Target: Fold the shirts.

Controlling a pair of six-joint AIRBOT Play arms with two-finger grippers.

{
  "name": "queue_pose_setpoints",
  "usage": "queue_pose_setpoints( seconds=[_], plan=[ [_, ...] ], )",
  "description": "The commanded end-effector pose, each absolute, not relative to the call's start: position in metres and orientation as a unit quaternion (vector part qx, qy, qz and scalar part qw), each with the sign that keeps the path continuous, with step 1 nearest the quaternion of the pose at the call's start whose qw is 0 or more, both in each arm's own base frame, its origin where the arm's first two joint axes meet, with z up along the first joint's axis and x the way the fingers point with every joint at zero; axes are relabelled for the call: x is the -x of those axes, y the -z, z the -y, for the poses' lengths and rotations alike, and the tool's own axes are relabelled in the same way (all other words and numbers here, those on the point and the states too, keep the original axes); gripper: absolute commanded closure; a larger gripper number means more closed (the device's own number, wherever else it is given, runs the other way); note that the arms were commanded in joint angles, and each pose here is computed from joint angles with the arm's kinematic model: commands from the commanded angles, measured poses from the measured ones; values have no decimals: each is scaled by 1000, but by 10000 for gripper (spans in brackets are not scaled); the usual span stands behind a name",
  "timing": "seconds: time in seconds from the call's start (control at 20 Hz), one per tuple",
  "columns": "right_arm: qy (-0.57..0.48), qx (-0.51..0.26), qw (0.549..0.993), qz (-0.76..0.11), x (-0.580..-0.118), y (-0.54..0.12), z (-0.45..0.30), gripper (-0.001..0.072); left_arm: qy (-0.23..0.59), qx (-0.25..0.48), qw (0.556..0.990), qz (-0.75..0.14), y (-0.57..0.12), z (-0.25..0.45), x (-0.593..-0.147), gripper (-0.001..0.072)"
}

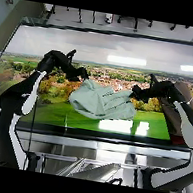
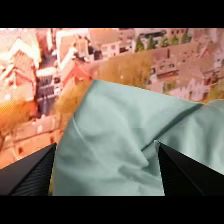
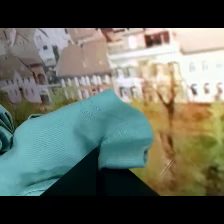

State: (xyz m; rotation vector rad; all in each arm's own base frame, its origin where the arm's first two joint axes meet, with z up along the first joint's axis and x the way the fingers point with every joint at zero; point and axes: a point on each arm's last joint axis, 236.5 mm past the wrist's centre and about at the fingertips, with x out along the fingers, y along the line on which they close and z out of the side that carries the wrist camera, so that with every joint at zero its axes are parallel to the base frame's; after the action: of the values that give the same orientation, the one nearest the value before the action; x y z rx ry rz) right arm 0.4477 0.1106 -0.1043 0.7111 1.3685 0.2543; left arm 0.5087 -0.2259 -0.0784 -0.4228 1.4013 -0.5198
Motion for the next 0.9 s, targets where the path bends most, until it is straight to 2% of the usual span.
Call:
queue_pose_setpoints(
  seconds=[0.0, 0.15, 0.2, 0.3, 0.35, 0.4, 0.6, 0.85],
  plan=[
    [-121, -327, 705, -617, -447, 101, -115, 690, 249, 186, 700, -643, 104, 240, -502, 6],
    [-123, -328, 709, -613, -449, 96, -115, 690, 258, 180, 696, -646, 110, 254, -497, 6],
    [-124, -327, 710, -611, -450, 93, -115, 690, 260, 178, 696, -645, 110, 258, -496, 82],
    [-125, -326, 714, -607, -451, 89, -115, 690, 264, 173, 695, -645, 110, 265, -493, 488],
    [-126, -326, 716, -604, -452, 86, -115, 690, 268, 169, 696, -644, 110, 265, -493, 626],
    [-127, -326, 718, -601, -453, 82, -114, 690, 273, 164, 697, -643, 110, 269, -491, 693],
    [-137, -328, 734, -579, -458, 55, -116, 690, 287, 161, 717, -615, 83, 276, -508, 694],
    [-167, -309, 783, -513, -470, -26, -113, 690, 306, 156, 798, -495, -48, 265, -544, 695]
  ],
)
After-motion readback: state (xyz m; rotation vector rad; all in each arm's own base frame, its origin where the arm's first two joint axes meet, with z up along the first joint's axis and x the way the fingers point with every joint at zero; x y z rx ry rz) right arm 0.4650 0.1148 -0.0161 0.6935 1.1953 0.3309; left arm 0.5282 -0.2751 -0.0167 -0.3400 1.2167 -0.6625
